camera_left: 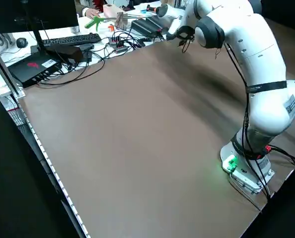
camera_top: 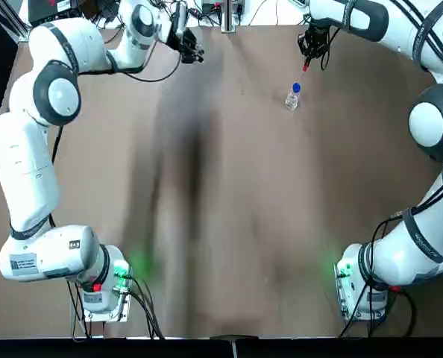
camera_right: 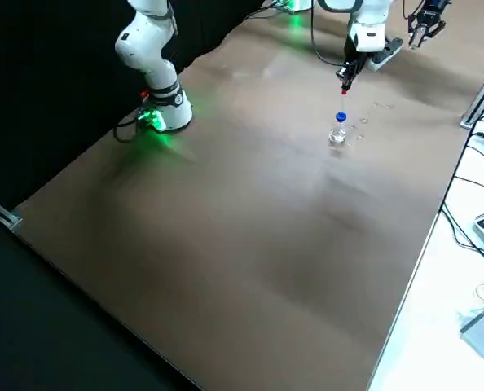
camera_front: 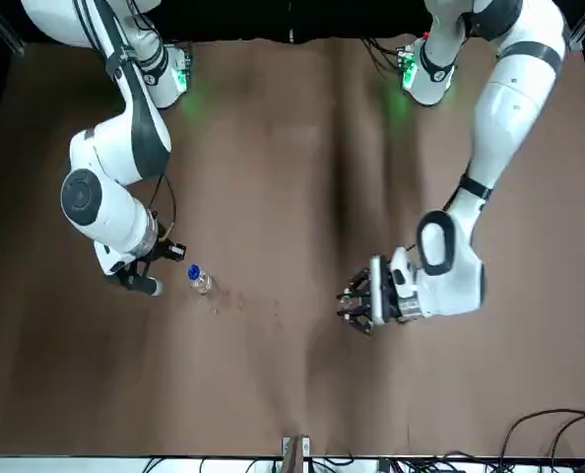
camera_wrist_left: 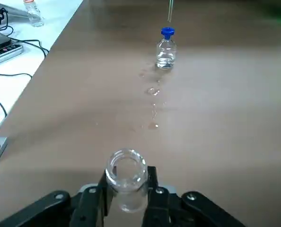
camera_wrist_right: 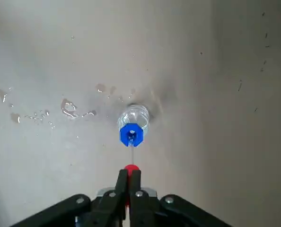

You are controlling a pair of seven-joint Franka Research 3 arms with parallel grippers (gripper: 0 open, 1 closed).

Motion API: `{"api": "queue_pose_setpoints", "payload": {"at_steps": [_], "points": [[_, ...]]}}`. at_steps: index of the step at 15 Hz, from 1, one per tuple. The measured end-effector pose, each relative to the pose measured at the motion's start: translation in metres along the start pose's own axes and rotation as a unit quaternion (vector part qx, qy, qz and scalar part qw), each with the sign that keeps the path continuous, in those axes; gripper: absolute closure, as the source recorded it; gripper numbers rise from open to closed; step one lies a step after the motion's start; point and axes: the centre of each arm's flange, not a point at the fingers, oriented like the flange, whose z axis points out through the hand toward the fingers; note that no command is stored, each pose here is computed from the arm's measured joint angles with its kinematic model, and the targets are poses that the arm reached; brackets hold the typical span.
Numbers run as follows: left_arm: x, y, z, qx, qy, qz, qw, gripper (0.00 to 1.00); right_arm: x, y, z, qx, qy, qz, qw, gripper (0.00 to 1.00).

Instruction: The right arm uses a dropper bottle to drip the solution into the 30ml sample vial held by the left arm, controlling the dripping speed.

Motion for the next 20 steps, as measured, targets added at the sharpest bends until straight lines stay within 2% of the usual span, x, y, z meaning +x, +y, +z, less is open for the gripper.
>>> {"api": "queue_pose_setpoints", "payload": {"at_steps": [4,13,20], "points": [[-0.03,-0.008,-0.036,-0.001,0.01,0.009,1.0,0.69,0.003,-0.001,0.004,0.001,0.003,0.0,1.0,0.96],[-0.053,-0.008,-0.048,0.003,0.008,-0.008,1.0,0.69,0.004,-0.003,0.015,0.0,-0.002,-0.001,1.0,0.96],[-0.099,-0.007,-0.082,0.018,0.006,-0.023,1.0,0.69,0.008,-0.003,0.027,-0.002,-0.005,0.001,1.0,0.96]]}}
